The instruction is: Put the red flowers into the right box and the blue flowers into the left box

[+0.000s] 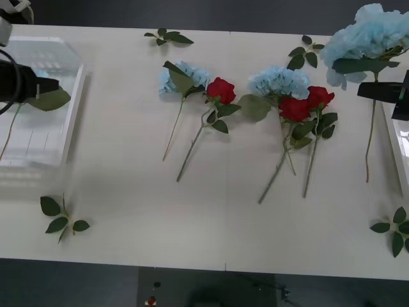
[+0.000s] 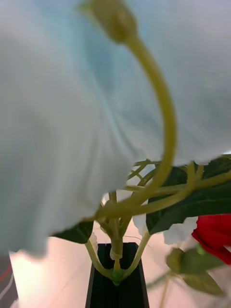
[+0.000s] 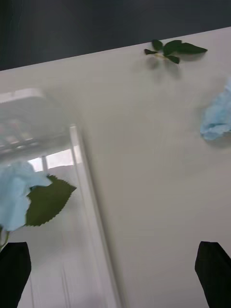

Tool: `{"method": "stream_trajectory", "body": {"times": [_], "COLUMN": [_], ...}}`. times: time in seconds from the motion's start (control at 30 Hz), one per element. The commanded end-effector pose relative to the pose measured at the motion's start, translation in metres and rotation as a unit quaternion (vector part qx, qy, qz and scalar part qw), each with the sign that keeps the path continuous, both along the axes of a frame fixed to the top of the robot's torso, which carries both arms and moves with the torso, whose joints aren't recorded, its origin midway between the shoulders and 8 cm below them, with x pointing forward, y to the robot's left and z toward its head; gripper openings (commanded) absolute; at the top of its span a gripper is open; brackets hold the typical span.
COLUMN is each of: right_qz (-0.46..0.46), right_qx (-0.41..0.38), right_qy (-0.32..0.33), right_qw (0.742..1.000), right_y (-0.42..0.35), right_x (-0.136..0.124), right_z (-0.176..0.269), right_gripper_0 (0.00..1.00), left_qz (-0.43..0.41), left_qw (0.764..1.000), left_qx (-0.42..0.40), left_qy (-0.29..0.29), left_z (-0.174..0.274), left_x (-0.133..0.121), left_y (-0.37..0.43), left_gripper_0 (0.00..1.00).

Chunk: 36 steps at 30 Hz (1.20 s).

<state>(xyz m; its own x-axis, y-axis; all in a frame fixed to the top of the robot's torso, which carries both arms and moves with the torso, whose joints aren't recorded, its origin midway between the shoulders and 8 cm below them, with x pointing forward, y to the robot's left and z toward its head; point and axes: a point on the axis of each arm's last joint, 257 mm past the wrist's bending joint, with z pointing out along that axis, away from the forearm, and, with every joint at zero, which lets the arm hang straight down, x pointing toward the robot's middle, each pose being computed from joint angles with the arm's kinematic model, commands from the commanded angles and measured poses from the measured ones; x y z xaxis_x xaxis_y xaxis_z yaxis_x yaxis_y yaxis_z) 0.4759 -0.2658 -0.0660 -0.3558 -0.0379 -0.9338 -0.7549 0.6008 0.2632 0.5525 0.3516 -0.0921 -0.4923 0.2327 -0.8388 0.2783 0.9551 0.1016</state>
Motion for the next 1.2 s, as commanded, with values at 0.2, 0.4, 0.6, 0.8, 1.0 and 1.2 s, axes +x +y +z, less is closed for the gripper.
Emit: {"method": "stream_trajectory", "body": {"times": [0.2,0.4,0.6,0.8,1.0,1.2], "right_qz": [0.102,0.146,0.169,0.181,0.176,0.175], "right_qx": [0.035,0.080,0.117,0.130,0.137,0.136], "right_qy": [-0.153,-0.183,-0.188,-0.187,-0.188,-0.190], "right_qw": [0.982,0.969,0.960,0.957,0.956,0.956], "right_y": [0.108,0.169,0.214,0.244,0.254,0.255], "right_x": [-0.018,-0.027,-0.030,-0.032,-0.029,-0.029], "right_z": [0.041,0.060,0.078,0.082,0.086,0.087], "right_gripper_0": [0.00,0.00,0.00,0.00,0.00,0.00], "left_qz": [-0.107,-0.208,-0.337,-0.457,-0.502,-0.531], "left_qw": [0.991,0.963,0.924,0.859,0.802,0.761], "left_qx": [-0.072,-0.164,-0.181,-0.228,-0.323,-0.373], "left_qy": [0.029,0.040,-0.005,-0.038,-0.024,-0.028], "left_z": [-0.015,-0.028,-0.040,-0.039,-0.026,-0.014], "left_x": [0.029,0.013,-0.009,-0.057,-0.093,-0.115], "left_y": [-0.137,-0.213,-0.229,-0.257,-0.288,-0.325], "left_gripper_0": [1.00,1.00,1.00,1.00,1.00,1.00]}}
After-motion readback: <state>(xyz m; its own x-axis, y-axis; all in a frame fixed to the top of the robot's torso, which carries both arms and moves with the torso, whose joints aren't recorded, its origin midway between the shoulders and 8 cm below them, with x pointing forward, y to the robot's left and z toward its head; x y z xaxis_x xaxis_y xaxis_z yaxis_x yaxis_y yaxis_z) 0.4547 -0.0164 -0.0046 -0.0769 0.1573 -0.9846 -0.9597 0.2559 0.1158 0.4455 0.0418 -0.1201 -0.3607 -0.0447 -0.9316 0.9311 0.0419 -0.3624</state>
